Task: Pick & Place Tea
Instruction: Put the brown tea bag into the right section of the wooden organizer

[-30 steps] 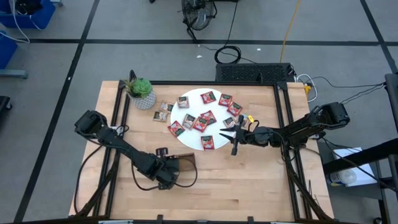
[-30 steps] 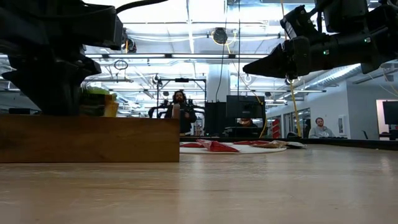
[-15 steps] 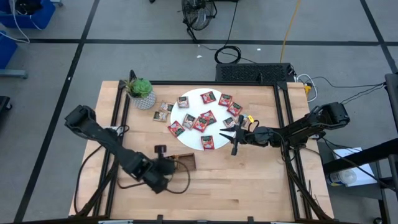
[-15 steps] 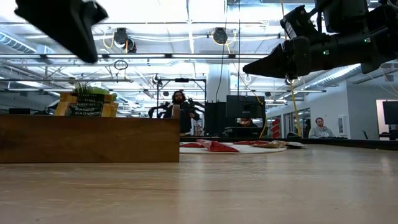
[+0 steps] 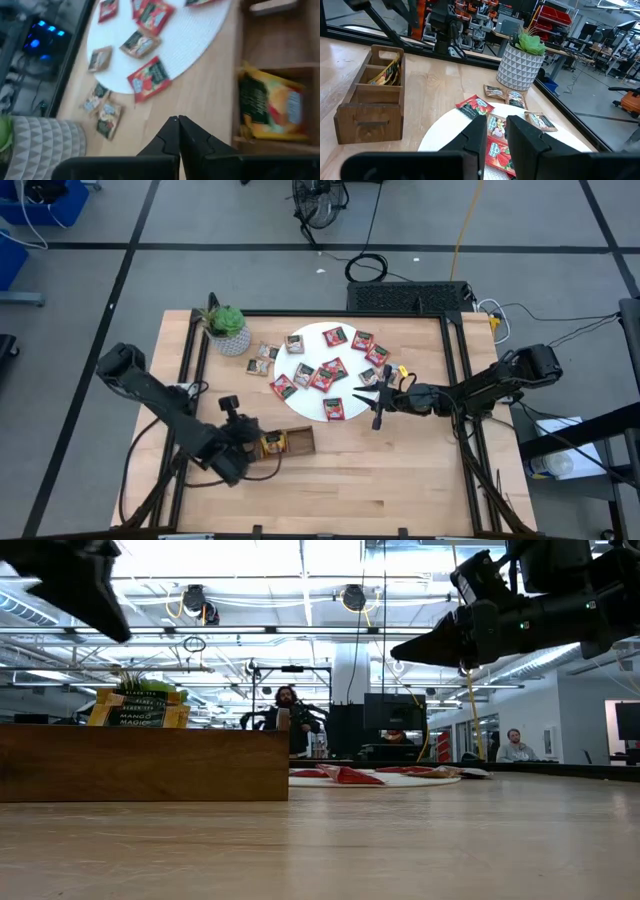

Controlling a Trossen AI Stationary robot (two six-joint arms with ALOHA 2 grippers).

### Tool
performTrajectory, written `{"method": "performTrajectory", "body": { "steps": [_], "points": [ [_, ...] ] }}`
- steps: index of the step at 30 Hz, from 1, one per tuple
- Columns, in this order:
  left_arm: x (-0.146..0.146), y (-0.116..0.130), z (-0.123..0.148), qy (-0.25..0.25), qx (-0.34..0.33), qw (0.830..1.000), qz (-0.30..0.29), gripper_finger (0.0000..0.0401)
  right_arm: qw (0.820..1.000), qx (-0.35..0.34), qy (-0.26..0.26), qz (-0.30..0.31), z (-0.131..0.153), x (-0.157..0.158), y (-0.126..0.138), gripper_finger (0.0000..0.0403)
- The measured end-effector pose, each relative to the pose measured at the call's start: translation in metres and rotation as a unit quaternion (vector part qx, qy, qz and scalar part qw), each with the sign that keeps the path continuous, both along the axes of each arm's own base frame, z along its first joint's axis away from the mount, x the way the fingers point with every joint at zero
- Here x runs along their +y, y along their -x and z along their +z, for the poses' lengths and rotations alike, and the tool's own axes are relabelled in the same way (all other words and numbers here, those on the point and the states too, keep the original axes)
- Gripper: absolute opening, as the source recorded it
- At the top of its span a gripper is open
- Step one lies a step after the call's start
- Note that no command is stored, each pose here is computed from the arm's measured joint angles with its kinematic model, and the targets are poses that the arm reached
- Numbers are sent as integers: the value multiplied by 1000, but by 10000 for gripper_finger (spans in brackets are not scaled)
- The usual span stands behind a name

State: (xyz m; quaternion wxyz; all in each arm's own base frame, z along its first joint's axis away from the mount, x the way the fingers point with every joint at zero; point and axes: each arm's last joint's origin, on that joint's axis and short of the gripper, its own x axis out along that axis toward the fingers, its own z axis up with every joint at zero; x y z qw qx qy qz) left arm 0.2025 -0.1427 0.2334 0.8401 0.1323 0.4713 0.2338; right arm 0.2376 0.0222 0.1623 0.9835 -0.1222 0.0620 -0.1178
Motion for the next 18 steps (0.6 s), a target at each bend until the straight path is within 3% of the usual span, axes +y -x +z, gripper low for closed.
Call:
{"method": "performTrajectory", "body": {
  "steps": [4,7,10,14,18],
  "points": [
    [3,5,9,79,-89,991,-66,8,1000,2,0,0,0,0,0,61],
    [10,8,9,142,-135,968,-158,5,1000,1,-1,-1,0,0,0,61],
    [27,15,9,145,-196,943,-226,5,1000,1,-5,-1,0,0,0,61],
    [63,38,-7,125,-253,934,-218,16,1000,0,-8,-2,0,0,0,61],
    [93,63,-32,152,-317,915,-196,10,1000,0,-12,-3,-1,0,0,61]
  ]
}}
